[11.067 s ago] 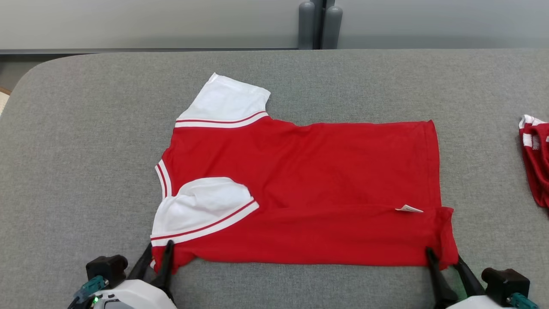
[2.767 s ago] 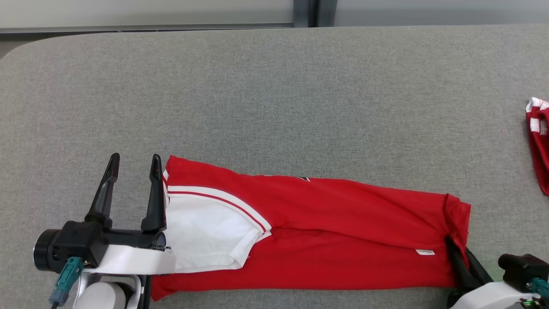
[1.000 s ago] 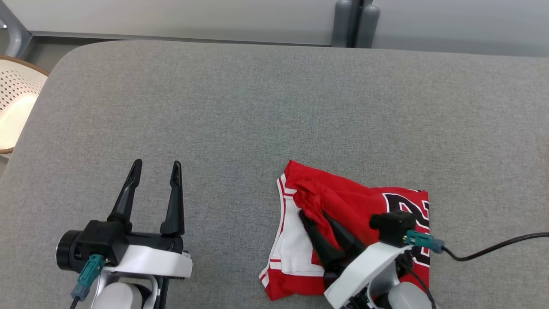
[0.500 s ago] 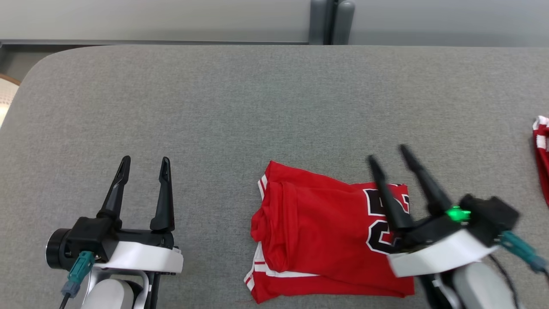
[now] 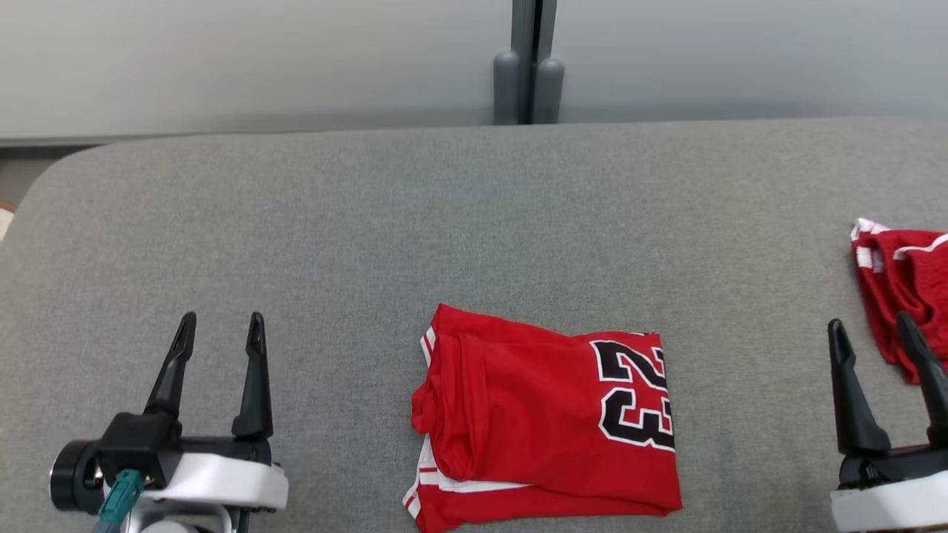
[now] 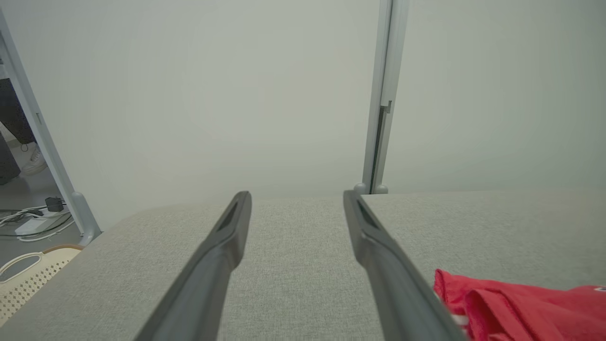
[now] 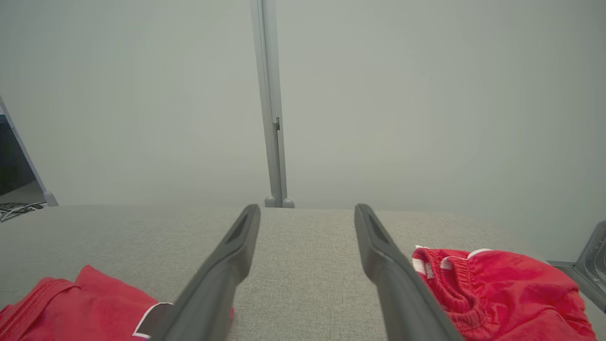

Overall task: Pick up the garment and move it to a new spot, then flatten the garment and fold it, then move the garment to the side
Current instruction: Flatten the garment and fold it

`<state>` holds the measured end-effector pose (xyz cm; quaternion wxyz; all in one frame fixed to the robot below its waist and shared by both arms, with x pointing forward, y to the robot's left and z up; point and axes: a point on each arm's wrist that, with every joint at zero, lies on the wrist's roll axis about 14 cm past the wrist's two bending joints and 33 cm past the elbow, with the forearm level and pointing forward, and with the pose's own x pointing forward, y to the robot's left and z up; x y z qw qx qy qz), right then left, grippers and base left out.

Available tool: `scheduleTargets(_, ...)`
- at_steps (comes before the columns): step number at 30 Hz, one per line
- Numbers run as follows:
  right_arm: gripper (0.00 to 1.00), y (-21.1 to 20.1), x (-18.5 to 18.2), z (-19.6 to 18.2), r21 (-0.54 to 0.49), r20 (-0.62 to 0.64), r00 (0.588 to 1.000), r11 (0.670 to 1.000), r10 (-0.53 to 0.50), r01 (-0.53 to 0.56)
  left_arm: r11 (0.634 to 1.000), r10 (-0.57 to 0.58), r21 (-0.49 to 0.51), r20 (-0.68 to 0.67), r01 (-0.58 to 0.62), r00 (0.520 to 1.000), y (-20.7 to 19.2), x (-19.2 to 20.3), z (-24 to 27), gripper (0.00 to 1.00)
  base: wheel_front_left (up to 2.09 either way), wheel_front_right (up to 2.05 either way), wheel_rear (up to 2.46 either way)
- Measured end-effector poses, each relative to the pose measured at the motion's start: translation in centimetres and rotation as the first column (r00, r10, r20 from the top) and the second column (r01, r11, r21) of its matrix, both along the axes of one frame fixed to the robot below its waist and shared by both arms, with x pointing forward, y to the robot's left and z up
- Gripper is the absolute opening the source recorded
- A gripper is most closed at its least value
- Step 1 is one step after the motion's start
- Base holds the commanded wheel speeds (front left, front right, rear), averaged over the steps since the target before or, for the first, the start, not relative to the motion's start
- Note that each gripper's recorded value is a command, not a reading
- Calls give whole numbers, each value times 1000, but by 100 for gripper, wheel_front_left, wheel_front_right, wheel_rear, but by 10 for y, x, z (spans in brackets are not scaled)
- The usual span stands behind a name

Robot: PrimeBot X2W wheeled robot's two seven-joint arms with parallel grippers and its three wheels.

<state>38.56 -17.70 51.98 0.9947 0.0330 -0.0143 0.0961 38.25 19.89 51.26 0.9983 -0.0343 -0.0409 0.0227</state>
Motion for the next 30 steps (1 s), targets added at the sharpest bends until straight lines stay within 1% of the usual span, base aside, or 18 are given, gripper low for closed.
scheduleTargets(7, 100, -1, -23, 18, -1, 28, 1000, 1000, -8, 8, 1000, -9, 6, 17, 9, 1000, -3, -23, 8, 100, 0, 0, 0)
scheduleTargets(16, 100, -1, -51, 24, -3, 26, 1000, 1000, -17, 17, 999, -31, 20, 2, 31, 1000, -4, -46, 9, 100, 0, 0, 0)
scheduleTargets(19, 100, -4, -56, 25, 0, 25, 999, 1000, -29, 29, 999, -34, 17, -2, 34, 999, -4, -49, 8, 100, 0, 0, 0)
scheduleTargets(30, 100, -8, -58, 27, 1, 24, 999, 999, -46, 46, 1000, -26, 16, -12, 27, 1000, -2, -50, 7, 100, 0, 0, 0)
